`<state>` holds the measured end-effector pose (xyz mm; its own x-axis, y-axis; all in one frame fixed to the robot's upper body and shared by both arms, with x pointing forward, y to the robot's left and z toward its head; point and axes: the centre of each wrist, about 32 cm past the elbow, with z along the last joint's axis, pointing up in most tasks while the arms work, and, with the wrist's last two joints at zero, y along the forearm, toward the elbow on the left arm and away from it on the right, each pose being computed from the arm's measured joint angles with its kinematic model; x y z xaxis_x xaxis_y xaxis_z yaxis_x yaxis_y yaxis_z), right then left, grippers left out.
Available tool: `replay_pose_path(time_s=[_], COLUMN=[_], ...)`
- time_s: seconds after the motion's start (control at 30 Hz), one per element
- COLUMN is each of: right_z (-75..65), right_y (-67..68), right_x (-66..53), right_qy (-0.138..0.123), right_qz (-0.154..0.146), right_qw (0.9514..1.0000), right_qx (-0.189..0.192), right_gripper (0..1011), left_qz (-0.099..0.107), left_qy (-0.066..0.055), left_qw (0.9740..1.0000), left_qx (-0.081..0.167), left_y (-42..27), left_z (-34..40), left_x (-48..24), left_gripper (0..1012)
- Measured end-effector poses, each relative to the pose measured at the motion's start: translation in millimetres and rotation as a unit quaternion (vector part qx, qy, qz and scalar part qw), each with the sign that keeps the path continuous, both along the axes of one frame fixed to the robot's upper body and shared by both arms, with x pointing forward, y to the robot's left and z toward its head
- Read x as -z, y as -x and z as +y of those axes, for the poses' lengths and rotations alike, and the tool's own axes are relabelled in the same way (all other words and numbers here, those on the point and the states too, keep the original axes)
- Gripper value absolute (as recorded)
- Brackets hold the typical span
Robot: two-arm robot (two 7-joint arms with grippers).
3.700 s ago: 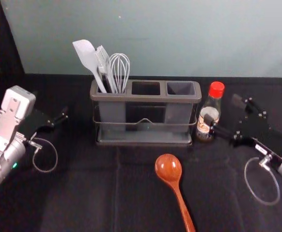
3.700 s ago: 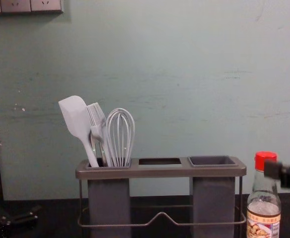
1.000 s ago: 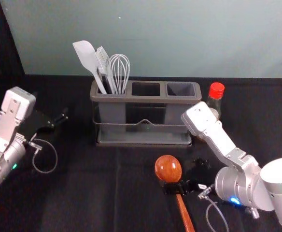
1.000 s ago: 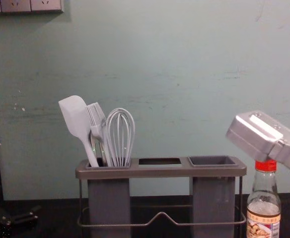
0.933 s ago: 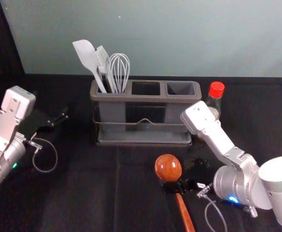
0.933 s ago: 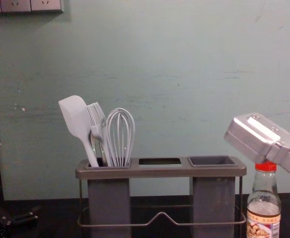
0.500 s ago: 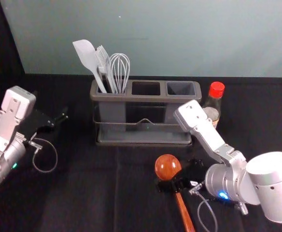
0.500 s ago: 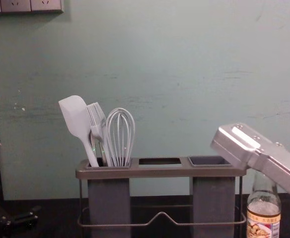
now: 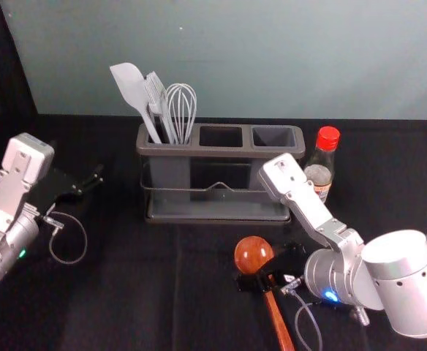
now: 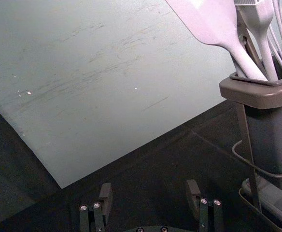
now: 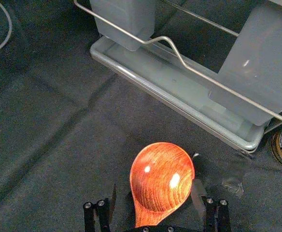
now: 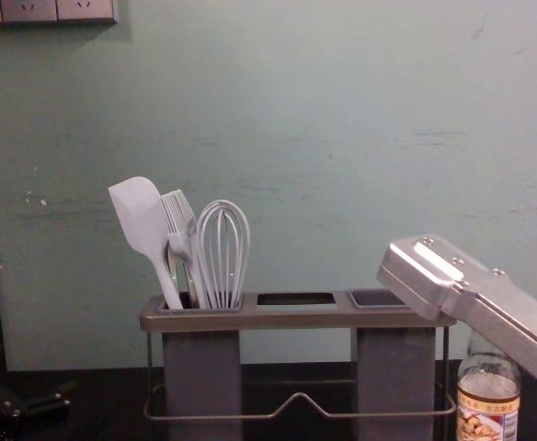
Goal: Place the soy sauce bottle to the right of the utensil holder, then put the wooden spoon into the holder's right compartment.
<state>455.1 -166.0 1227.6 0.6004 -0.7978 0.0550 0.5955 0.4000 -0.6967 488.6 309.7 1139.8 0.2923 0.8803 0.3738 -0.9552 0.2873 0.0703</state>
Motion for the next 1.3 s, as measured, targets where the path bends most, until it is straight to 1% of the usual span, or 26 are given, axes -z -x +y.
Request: replay_pose_path(time_s=[0.67,0.97,1.3], right_z=[5.8,8.5,11.2], right_y=[-10.8,-18.0,-21.8], right_x=[2.2,2.1,2.6], right_qy=[0.006,0.014,0.014], right_qz=[0.007,0.012,0.016], right_qw=[0.9999,0.9998,0.9997], right_qx=[0.008,0.01,0.008], right_gripper=[1002,1002,1002], left_qz=[0.0,0.0,0.0], left_qy=[0.0,0.0,0.0], left_qw=[1.0,1.0,1.0], left_qx=[0.0,0.0,0.0], left_y=[0.0,0.0,0.0], left_z=[0.0,0.0,0.0], left_x=[0.0,0.0,0.0], left_gripper=[1005,1005,1005])
